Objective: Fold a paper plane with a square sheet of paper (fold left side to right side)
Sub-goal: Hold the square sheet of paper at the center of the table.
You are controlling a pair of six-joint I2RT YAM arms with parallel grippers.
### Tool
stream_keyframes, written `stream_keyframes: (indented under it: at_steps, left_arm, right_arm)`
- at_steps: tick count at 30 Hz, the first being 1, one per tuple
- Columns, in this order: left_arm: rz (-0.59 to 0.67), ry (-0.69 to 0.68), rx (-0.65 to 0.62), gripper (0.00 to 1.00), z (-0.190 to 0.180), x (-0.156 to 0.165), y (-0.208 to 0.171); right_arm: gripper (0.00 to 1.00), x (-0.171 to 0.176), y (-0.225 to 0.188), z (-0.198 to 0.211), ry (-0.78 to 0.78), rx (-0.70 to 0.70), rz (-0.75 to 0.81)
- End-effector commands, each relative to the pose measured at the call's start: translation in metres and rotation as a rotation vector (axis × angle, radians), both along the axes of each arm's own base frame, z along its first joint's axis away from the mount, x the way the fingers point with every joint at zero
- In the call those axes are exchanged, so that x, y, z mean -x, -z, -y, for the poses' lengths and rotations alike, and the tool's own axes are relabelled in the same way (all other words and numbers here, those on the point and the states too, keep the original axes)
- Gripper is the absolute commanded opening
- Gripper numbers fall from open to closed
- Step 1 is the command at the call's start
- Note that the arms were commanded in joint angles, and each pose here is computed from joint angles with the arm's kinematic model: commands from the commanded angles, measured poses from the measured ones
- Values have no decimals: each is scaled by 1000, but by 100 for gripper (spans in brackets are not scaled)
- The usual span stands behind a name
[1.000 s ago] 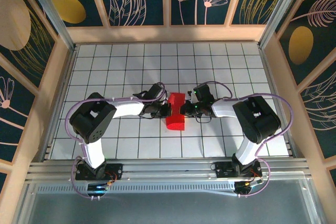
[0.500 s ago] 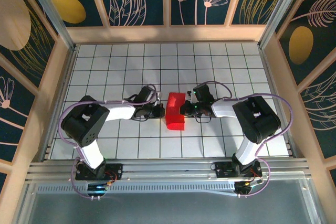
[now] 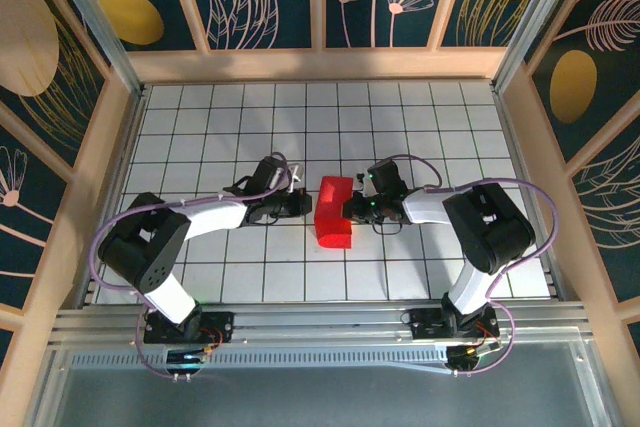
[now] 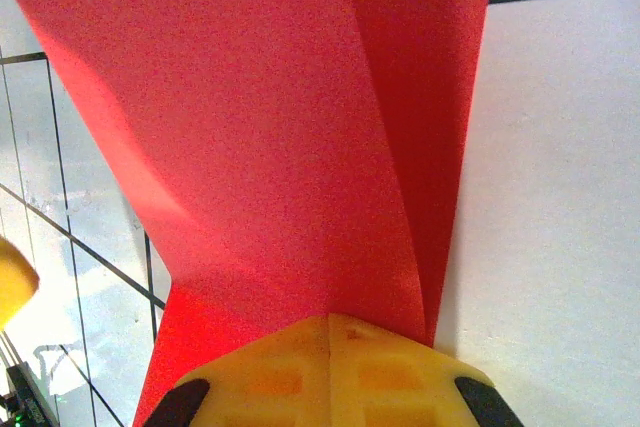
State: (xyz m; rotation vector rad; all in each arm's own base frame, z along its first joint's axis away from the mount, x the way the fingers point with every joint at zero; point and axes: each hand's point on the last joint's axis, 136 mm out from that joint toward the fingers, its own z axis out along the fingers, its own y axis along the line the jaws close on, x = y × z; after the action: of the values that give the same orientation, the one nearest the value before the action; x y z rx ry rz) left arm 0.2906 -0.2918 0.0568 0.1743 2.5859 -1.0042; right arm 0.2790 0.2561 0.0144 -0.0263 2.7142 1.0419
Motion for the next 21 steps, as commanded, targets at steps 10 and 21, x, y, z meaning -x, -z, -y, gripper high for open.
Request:
stream_keyframes:
  at_steps: [10, 21]
  left_arm:
    - [-66, 87, -37, 0, 30, 12, 35]
    - [-111, 67, -97, 0, 19, 18, 55]
  right_arm:
    - [0, 27, 47, 32, 24, 189, -119]
    - [0, 21, 35, 21, 12, 132, -98]
